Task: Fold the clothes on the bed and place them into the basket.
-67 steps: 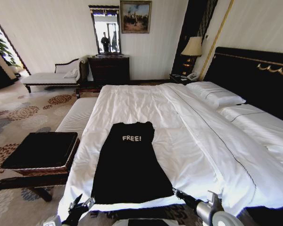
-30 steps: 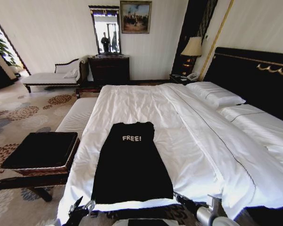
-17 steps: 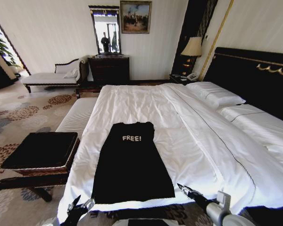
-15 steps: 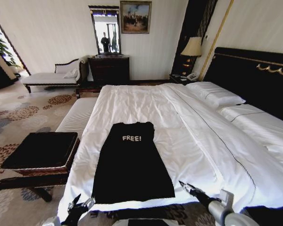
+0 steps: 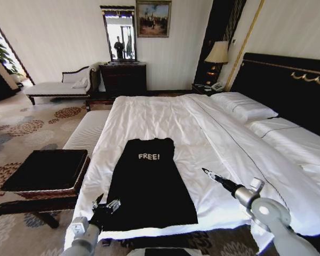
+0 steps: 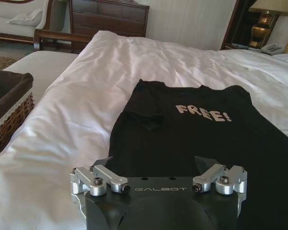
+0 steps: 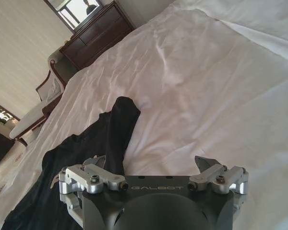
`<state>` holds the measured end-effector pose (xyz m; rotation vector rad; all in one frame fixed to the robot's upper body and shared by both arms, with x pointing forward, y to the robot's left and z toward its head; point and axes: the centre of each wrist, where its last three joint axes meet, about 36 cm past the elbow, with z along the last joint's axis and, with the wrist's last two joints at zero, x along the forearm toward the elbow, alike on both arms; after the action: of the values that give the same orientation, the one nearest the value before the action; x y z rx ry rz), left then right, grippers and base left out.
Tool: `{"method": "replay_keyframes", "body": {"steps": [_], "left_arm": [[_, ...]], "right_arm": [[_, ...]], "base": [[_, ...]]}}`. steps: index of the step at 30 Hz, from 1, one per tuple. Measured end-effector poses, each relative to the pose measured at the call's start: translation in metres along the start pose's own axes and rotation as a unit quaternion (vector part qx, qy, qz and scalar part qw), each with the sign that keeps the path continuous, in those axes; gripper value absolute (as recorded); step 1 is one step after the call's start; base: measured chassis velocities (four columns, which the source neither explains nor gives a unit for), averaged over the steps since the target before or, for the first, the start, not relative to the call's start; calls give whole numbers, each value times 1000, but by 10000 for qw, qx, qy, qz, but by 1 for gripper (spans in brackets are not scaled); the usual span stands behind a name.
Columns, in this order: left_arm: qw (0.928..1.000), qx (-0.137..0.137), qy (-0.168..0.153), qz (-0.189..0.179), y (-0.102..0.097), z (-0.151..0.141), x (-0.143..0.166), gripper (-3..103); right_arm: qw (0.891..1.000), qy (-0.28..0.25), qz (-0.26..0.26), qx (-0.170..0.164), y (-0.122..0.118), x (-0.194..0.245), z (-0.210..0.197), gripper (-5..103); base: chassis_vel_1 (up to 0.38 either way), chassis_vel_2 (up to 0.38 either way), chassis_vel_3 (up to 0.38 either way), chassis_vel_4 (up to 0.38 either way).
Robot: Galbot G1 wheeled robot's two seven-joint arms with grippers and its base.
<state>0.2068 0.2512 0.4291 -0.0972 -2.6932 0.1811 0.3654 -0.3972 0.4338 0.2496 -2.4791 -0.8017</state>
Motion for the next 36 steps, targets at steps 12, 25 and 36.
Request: {"method": "replay_keyframes", "body": {"steps": [12, 25, 36], "left_arm": [[9989, -51, -212, 404, 4, -11, -2, 96], [9974, 136, -491, 514, 18, -28, -47, 96], [9976, 57, -428, 537, 25, -34, -37, 96]], "right_arm": [[9977, 237, -324, -541, -16, -127, -34, 100], [9950, 440, -441, -783, -4, -245, -38, 100], [9948, 424, -194, -907, -6, -302, -26, 100]], "base": [[0, 0, 0, 0], [0, 0, 0, 0], [0, 0, 0, 0]]}}
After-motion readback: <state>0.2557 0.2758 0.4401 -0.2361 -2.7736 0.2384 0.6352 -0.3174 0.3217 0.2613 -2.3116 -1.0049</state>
